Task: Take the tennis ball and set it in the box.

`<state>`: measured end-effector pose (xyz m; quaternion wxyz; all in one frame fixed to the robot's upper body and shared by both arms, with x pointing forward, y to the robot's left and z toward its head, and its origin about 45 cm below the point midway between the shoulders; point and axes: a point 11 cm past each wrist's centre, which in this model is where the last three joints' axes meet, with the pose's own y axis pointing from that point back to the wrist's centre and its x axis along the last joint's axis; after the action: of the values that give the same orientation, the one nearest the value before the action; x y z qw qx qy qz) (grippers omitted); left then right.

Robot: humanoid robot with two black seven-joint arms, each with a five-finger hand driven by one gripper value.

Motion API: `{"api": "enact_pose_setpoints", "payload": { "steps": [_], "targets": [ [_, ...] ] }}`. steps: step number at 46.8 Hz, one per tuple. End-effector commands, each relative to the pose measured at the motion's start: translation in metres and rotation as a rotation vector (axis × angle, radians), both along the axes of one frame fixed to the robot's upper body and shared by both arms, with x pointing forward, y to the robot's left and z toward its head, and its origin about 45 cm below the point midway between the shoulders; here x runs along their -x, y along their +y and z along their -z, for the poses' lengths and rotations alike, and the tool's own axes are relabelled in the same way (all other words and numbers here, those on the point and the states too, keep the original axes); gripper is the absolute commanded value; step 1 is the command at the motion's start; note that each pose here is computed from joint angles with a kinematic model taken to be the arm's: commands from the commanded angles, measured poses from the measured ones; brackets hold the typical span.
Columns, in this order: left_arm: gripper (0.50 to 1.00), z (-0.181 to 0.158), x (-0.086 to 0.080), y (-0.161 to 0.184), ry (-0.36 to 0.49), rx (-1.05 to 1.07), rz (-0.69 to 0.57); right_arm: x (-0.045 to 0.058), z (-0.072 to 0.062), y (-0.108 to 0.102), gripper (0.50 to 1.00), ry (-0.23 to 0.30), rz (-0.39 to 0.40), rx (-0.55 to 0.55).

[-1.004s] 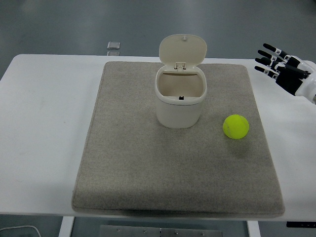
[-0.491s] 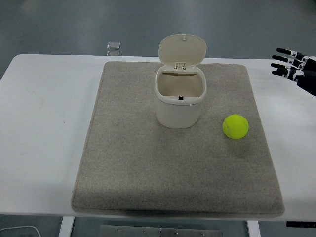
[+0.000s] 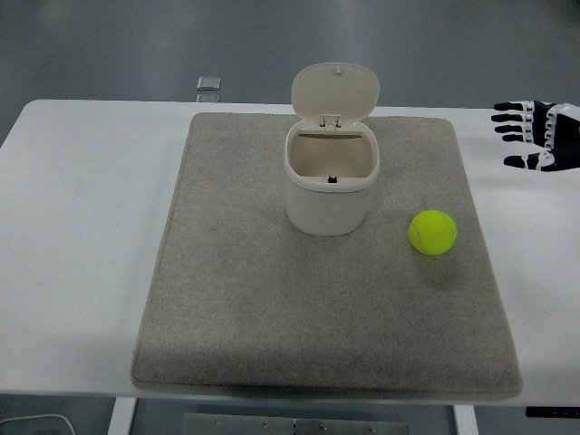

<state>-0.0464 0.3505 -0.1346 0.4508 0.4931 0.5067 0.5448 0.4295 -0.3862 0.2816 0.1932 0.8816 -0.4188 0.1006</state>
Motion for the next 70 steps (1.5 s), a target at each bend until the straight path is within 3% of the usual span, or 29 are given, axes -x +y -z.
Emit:
{"api": "enact_pose_setpoints", "payload": {
  "steps": [1, 9, 17, 32, 43, 60, 70],
  "targets": [
    [0.992, 0.0, 0.0, 0.0, 0.0, 0.0, 0.0, 0.004, -0.003, 0.008, 0.913, -0.039, -0.067, 0.062],
    [0.992, 0.0, -0.001, 0.0, -0.001, 0.0, 0.0, 0.011, -0.012, 0.021, 0.911, -0.106, -0.155, 0.153],
    [0.992, 0.0, -0.001, 0.0, -0.001, 0.0, 0.0, 0.018, -0.012, 0.041, 0.909, -0.163, -0.248, 0.239],
    [0.992, 0.0, 0.0, 0.0, 0.0, 0.0, 0.0, 0.035, 0.007, 0.065, 0.909, -0.252, -0.364, 0.385],
    [0.992, 0.0, 0.0, 0.0, 0.0, 0.0, 0.0, 0.043, 0.024, 0.072, 0.909, -0.313, -0.397, 0.477],
    [0.992, 0.0, -0.001, 0.0, -0.001, 0.0, 0.0, 0.053, 0.052, 0.078, 0.903, -0.318, -0.416, 0.518],
    [0.992, 0.0, -0.001, 0.0, -0.001, 0.0, 0.0, 0.051, 0.054, 0.083, 0.903, -0.342, -0.405, 0.521]
  ]
}}
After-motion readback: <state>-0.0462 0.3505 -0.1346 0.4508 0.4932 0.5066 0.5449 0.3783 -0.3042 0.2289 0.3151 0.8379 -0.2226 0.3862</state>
